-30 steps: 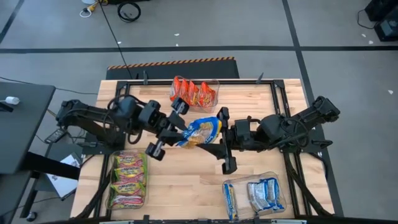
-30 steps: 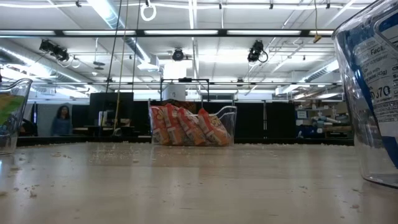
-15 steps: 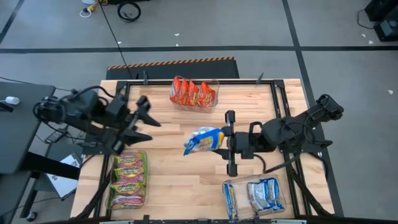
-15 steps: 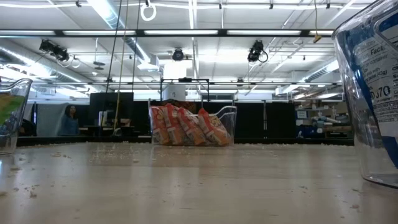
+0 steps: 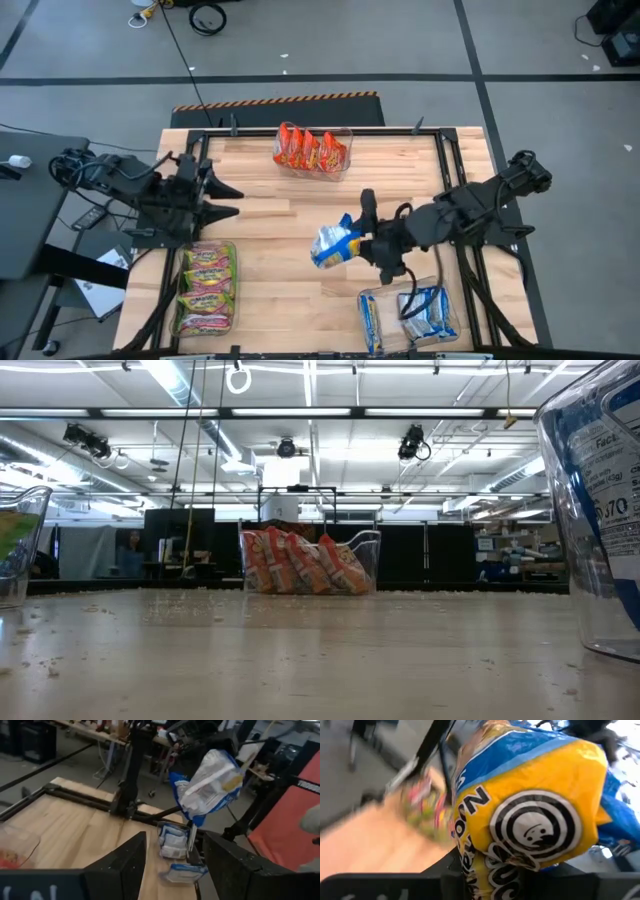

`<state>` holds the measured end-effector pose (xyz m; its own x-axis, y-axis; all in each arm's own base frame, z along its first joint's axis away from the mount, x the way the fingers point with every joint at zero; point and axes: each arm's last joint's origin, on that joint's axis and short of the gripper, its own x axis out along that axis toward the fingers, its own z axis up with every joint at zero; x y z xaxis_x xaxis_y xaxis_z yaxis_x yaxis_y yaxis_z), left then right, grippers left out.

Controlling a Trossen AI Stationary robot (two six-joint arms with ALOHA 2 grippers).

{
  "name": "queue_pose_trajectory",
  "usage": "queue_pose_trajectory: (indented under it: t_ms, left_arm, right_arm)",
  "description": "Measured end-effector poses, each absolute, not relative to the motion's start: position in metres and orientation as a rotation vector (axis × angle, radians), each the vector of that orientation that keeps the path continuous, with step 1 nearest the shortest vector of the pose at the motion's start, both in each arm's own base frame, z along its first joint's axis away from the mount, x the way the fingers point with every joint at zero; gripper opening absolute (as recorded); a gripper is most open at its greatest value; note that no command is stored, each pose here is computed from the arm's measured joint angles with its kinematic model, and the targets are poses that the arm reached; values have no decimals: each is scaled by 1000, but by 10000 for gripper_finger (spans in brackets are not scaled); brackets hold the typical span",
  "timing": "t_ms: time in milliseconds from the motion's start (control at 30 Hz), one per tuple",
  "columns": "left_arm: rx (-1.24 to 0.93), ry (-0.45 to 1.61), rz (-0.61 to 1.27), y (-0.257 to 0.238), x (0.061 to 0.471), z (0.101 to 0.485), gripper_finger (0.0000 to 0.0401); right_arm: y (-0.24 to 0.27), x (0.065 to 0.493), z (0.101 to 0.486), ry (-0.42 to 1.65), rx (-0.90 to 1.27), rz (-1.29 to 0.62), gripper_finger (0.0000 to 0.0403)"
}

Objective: Sort Maruchan noodles
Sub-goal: Put the blue noodle pack into the bottom right transparent bin

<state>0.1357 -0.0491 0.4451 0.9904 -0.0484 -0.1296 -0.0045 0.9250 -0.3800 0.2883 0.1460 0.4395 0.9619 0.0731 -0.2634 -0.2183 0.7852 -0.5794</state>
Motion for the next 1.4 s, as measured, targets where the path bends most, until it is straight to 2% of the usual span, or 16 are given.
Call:
queue_pose_trajectory:
  t_ms: [467, 600, 867, 1167, 1300, 1400]
  left_arm:
    - [-465, 223, 53, -47, 133, 435, 199]
    - [-502, 259, 73, -46, 133, 431, 199]
    - [-528, 282, 115, -46, 134, 428, 199]
    - [-507, 286, 155, -48, 140, 425, 199]
    - [-505, 277, 165, -48, 141, 426, 199]
    - [-511, 276, 167, -48, 141, 426, 199]
  right_arm:
    - [204, 291, 384, 403, -1378, 449, 116]
    - [219, 285, 371, 426, -1491, 526, 116]
    - [234, 262, 350, 539, -1606, 735, 116]
    - [245, 222, 322, 747, -1443, 1124, 116]
    - [270, 220, 283, 758, -1394, 1154, 116]
    - [281, 223, 261, 789, -1411, 1057, 116]
